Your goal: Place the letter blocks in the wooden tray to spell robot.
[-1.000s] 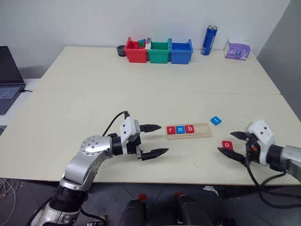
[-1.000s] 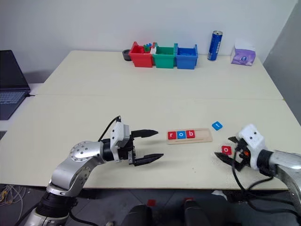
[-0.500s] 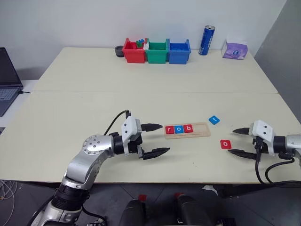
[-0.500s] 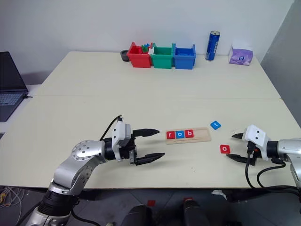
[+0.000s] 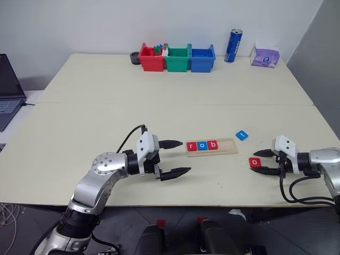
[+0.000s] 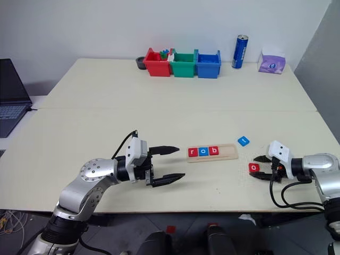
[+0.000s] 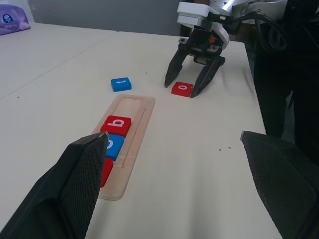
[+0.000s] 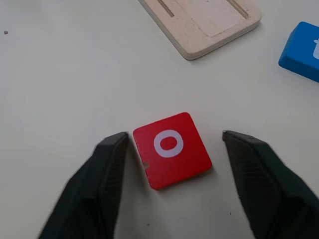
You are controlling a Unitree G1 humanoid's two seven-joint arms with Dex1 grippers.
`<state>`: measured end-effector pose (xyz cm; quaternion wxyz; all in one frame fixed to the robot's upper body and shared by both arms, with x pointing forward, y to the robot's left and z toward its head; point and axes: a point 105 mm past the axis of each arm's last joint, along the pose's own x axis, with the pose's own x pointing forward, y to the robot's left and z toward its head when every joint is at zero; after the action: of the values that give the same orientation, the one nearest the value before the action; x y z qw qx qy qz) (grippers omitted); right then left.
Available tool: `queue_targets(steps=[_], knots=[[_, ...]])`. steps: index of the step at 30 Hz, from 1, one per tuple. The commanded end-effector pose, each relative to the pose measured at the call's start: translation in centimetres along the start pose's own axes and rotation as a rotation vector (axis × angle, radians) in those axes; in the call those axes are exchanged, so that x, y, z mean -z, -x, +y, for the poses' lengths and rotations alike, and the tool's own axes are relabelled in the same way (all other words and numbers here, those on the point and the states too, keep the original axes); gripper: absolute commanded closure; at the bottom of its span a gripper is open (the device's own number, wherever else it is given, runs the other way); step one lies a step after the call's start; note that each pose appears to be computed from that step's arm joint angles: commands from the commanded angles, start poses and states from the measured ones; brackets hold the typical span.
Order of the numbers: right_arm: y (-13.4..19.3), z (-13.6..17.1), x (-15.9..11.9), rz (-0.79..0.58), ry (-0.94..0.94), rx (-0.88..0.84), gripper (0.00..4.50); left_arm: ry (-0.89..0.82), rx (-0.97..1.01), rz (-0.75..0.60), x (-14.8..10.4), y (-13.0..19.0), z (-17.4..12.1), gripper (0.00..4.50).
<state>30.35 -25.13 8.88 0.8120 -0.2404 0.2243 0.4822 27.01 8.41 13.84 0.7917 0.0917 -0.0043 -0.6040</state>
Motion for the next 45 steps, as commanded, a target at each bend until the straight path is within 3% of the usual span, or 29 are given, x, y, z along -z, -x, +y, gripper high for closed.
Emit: queue_targets(steps=[1,2,3,8,12,18,45], knots=[[0.4,-0.5,-0.7,-0.011,0.021,0.009,2.68,-0.038,0.007,-0.025,-1.1,0.3,-0.1,0.00],[0.4,-0.5,-0.8,-0.012,0.023,0.009,3.02,-0.038,0.006,-0.024,-1.1,0.3,-0.1,0.00],[0.5,-0.6,-0.9,-0.013,0.024,0.010,3.06,-0.037,0.006,-0.023,-1.1,0.3,-0.1,0.00],[0.1,-0.4,-3.2,-0.062,0.066,-0.003,3.05,-0.038,-0.003,-0.021,-1.1,0.5,0.1,0.00],[-2.1,-0.1,-7.9,-0.143,0.185,-0.040,3.05,-0.038,-0.012,-0.017,-1.0,0.7,0.4,0.00],[-4.2,-1.1,-9.5,-0.149,0.246,-0.054,3.05,-0.045,-0.015,-0.016,-1.1,0.7,0.5,0.00],[-6.7,-3.2,-8.8,-0.059,0.360,-0.130,3.05,-0.040,-0.075,0.005,-1.0,1.8,-0.1,0.00]])
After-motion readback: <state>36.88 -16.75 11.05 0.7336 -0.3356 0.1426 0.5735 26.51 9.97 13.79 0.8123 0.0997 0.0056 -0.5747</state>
